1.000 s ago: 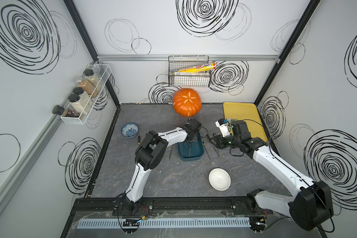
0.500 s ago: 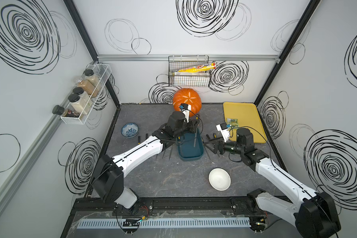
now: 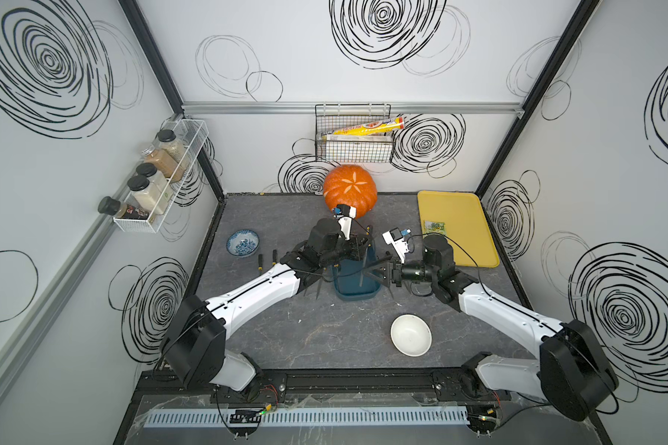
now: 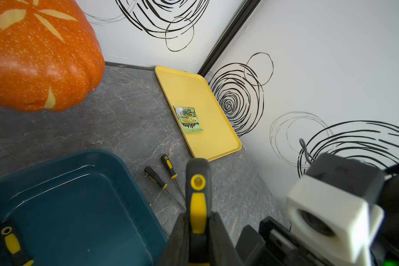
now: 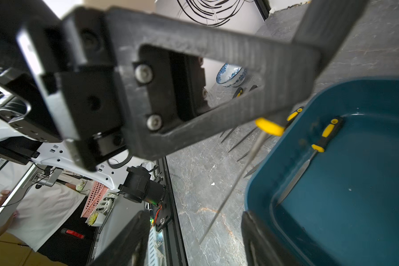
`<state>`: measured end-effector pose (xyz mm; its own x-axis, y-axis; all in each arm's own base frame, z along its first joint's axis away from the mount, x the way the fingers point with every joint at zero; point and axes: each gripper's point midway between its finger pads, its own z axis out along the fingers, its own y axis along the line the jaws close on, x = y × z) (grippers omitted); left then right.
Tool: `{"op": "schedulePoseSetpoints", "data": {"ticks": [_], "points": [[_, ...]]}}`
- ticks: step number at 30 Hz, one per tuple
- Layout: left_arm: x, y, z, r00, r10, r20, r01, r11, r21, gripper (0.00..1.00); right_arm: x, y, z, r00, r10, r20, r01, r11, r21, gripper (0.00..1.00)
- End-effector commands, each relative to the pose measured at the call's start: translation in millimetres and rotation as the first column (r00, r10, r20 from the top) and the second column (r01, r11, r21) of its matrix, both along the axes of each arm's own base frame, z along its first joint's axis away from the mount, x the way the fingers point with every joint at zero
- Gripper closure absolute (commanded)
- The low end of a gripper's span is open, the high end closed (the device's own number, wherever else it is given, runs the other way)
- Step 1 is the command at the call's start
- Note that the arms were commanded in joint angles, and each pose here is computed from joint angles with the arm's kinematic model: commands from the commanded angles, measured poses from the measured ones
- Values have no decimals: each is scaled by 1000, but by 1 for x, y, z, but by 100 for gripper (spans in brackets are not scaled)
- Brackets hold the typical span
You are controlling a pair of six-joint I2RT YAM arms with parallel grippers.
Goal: Take the file tool out of the storage box
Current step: Pick up the file tool from the storage box.
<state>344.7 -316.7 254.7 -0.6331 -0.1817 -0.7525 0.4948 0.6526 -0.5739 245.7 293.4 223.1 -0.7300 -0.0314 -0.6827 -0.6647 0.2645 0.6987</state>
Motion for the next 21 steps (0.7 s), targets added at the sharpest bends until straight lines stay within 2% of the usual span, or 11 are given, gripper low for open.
{"op": "schedulePoseSetpoints", "data": {"ticks": [1, 4, 6, 9, 17, 21], "points": [[-7, 0, 33, 997, -17, 76, 23, 997, -77, 100, 6, 7, 3, 1000, 16, 21, -16, 1000, -12, 34], [-9, 0, 36, 996, -17, 84, 24, 996, -85, 100, 7, 13, -3, 999, 37, 0, -37, 999, -12, 42], [-9, -1, 34, 997, -23, 75, 30, 996, -84, 100, 7, 15, -6, 999, 50, -12, -50, 999, -15, 56], [-9, -2, 31, 997, -27, 66, 32, 996, -83, 100, 8, 17, -9, 998, 58, -16, -58, 998, -17, 62], [-9, -1, 27, 998, -18, 66, 24, 996, -87, 100, 6, 18, -14, 997, 76, -29, -77, 997, -22, 100], [-10, -1, 27, 997, -20, 71, 26, 995, -91, 96, 5, 19, -22, 995, 88, -53, -90, 995, -38, 100]]}}
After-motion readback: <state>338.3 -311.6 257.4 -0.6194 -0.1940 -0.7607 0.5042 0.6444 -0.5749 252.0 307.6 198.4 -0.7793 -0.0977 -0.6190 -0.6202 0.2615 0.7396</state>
